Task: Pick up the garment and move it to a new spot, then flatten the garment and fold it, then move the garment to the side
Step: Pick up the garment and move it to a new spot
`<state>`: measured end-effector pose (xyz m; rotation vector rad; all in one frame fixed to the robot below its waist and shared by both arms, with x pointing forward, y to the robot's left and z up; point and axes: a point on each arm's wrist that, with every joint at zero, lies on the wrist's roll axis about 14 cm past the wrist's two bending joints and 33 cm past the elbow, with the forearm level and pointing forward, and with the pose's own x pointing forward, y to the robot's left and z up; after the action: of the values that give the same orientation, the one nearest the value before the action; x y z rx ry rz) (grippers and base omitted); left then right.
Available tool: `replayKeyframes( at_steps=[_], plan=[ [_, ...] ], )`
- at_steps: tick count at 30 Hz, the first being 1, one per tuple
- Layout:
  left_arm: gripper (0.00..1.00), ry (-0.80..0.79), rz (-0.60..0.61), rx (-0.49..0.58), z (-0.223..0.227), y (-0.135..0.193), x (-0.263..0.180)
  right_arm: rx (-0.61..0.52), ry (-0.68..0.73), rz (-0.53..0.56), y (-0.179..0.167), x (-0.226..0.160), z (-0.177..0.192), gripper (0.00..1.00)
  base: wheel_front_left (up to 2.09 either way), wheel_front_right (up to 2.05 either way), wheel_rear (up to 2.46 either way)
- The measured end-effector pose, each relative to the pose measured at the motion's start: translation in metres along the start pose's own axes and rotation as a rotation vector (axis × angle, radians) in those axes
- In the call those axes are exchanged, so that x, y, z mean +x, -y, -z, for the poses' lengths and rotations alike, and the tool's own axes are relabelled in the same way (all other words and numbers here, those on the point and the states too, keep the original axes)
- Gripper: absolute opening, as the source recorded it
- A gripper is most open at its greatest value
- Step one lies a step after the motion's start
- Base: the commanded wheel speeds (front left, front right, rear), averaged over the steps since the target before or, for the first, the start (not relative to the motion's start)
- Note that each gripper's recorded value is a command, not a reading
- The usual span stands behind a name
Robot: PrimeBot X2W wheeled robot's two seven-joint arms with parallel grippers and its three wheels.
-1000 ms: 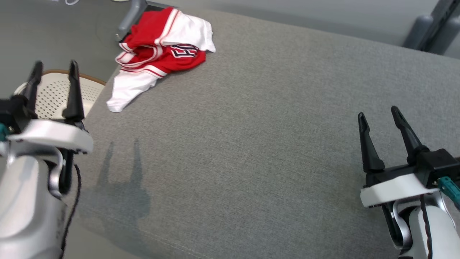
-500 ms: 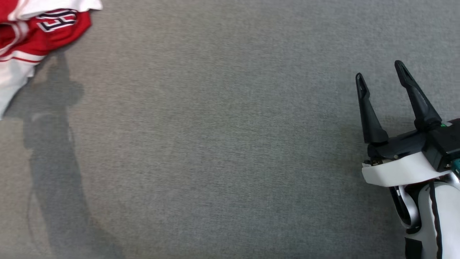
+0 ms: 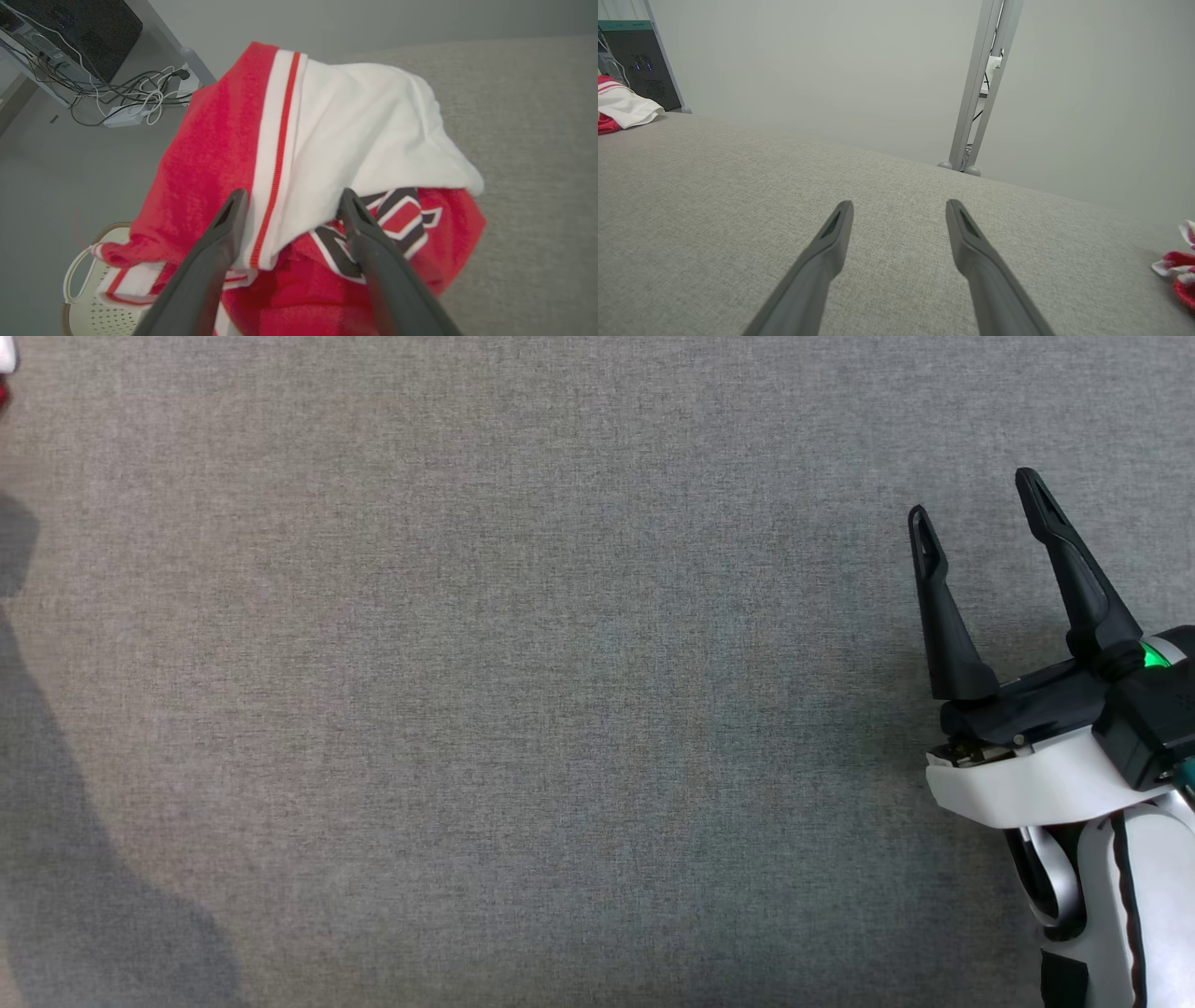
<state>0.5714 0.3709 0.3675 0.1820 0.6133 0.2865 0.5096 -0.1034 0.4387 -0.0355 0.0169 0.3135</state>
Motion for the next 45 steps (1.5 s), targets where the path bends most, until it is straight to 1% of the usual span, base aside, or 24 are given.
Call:
replayKeyframes(
  at_steps=[2, 3, 4, 5, 6, 10, 15, 21, 27, 33, 36, 40, 42, 45],
  plan=[
    [1.00, -0.026, -0.029, 0.012, 0.006, -0.008, 0.000, 0.000, 0.004, 0.003, 0.000, -0.001, -0.002, 1.00, 0.00, 0.00, 0.00],
    [0.78, -0.041, -0.034, 0.011, 0.010, -0.008, 0.000, -0.001, 0.005, 0.005, 0.001, -0.001, -0.003, 1.00, 0.00, 0.00, 0.00],
    [0.44, -0.053, -0.035, 0.003, 0.013, -0.007, 0.000, -0.002, 0.008, 0.007, 0.002, -0.002, -0.003, 1.00, 0.00, 0.00, 0.00],
    [0.13, -0.057, -0.032, -0.012, 0.015, -0.005, 0.001, -0.003, 0.009, 0.009, 0.003, -0.002, -0.004, 1.00, 0.00, 0.00, 0.00],
    [0.00, -0.062, -0.029, -0.023, 0.016, -0.003, 0.000, -0.004, 0.012, 0.011, 0.003, -0.002, -0.005, 1.00, 0.00, 0.00, 0.00],
    [0.00, -0.049, -0.004, -0.051, 0.011, 0.005, -0.004, -0.008, 0.021, 0.018, 0.004, -0.006, -0.011, 1.00, 0.00, 0.00, 0.00],
    [0.00, 0.039, 0.033, -0.069, -0.018, 0.011, -0.016, -0.017, 0.049, 0.035, 0.007, -0.013, -0.024, 1.00, 0.00, 0.00, 0.00],
    [0.00, 0.213, 0.114, -0.021, -0.078, 0.026, -0.044, -0.010, 0.087, 0.050, 0.006, -0.027, -0.044, 1.00, 0.00, 0.00, 0.00],
    [0.00, 0.433, 0.218, 0.026, -0.158, 0.055, -0.094, -0.006, 0.127, 0.093, 0.013, -0.051, -0.066, 1.00, 0.00, 0.00, 0.00],
    [0.00, 0.623, 0.388, 0.094, -0.221, 0.116, -0.170, 0.009, 0.177, 0.159, 0.027, -0.085, -0.090, 1.00, 0.00, 0.00, 0.00],
    [0.00, 0.710, 0.487, 0.112, -0.242, 0.149, -0.213, 0.016, 0.204, 0.194, 0.034, -0.102, -0.100, 1.00, 0.00, 0.00, 0.00],
    [0.00, 0.792, 0.663, 0.131, -0.254, 0.210, -0.272, 0.022, 0.222, 0.239, 0.044, -0.122, -0.107, 1.00, 0.00, 0.00, 0.00],
    [0.00, 0.811, 0.759, 0.128, -0.253, 0.240, -0.297, 0.024, 0.229, 0.262, 0.050, -0.130, -0.109, 1.00, 0.00, 0.00, 0.00],
    [0.00, 0.814, 0.886, 0.077, -0.244, 0.277, -0.324, 0.030, 0.226, 0.289, 0.057, -0.137, -0.107, 1.00, 0.00, 0.00, 0.00]
  ],
)
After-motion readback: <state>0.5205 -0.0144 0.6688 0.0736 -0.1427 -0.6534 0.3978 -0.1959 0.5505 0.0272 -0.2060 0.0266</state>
